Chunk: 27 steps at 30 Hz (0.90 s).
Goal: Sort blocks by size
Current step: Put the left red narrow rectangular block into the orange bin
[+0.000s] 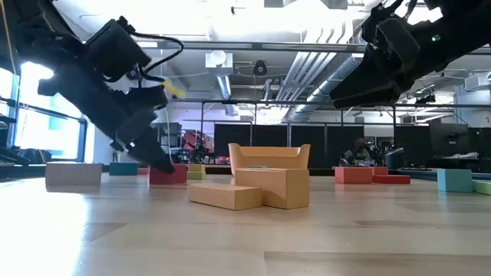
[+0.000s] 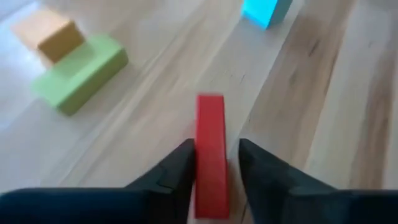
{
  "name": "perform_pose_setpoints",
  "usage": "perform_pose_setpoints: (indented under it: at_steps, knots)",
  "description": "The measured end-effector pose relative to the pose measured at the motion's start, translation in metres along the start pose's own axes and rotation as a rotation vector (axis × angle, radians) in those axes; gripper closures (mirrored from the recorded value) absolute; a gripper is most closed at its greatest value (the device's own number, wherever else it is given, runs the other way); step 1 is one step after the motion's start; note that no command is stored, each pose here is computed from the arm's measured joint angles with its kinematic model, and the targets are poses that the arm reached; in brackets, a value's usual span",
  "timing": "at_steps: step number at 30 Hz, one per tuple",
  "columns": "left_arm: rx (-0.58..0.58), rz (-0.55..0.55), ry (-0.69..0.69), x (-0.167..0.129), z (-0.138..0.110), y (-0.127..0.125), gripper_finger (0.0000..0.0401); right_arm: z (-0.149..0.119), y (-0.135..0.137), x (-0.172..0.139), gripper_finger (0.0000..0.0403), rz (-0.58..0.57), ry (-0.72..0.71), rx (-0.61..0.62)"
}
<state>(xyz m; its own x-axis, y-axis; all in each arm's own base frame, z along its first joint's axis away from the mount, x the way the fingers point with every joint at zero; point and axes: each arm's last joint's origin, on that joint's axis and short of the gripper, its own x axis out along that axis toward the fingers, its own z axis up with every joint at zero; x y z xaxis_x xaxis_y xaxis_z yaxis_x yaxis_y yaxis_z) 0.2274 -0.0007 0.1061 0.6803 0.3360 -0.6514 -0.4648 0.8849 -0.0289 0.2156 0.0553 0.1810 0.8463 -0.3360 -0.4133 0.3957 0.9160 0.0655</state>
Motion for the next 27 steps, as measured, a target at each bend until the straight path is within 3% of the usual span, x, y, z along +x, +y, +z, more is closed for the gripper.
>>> perform_pose_setpoints:
  at_steps: [5, 10, 14, 17, 20, 24, 27]
  knots:
    - [0.044, -0.114, -0.058, -0.001, 0.013, -0.012, 0.0382, 0.000, 0.000, 0.000, 0.0178, 0.000, 0.000, 0.000]
    - [0.207, -0.307, -0.150, -0.016, 0.050, -0.058, 0.0388, 0.000, 0.000, 0.000, 0.0178, 0.000, 0.000, 0.000]
    - [0.395, -0.376, -0.120, -0.045, 0.078, -0.106, 0.0400, 0.000, 0.000, 0.000, 0.0178, 0.000, 0.000, -0.005]
    - [0.475, -0.301, -0.053, -0.075, 0.089, -0.131, 0.0401, 0.000, 0.000, 0.000, 0.0178, 0.000, 0.000, -0.012]
    - [0.484, -0.191, -0.044, -0.096, 0.093, -0.142, 0.0400, 0.000, 0.000, 0.000, 0.0178, 0.000, 0.000, -0.019]
    - [0.442, -0.056, -0.071, -0.100, 0.090, -0.139, 0.0399, 0.000, 0.000, 0.000, 0.0178, 0.000, 0.000, -0.019]
    - [0.359, 0.052, -0.023, -0.089, 0.087, -0.123, 0.0392, 0.000, 0.000, 0.000, 0.0178, 0.001, -0.002, -0.017]
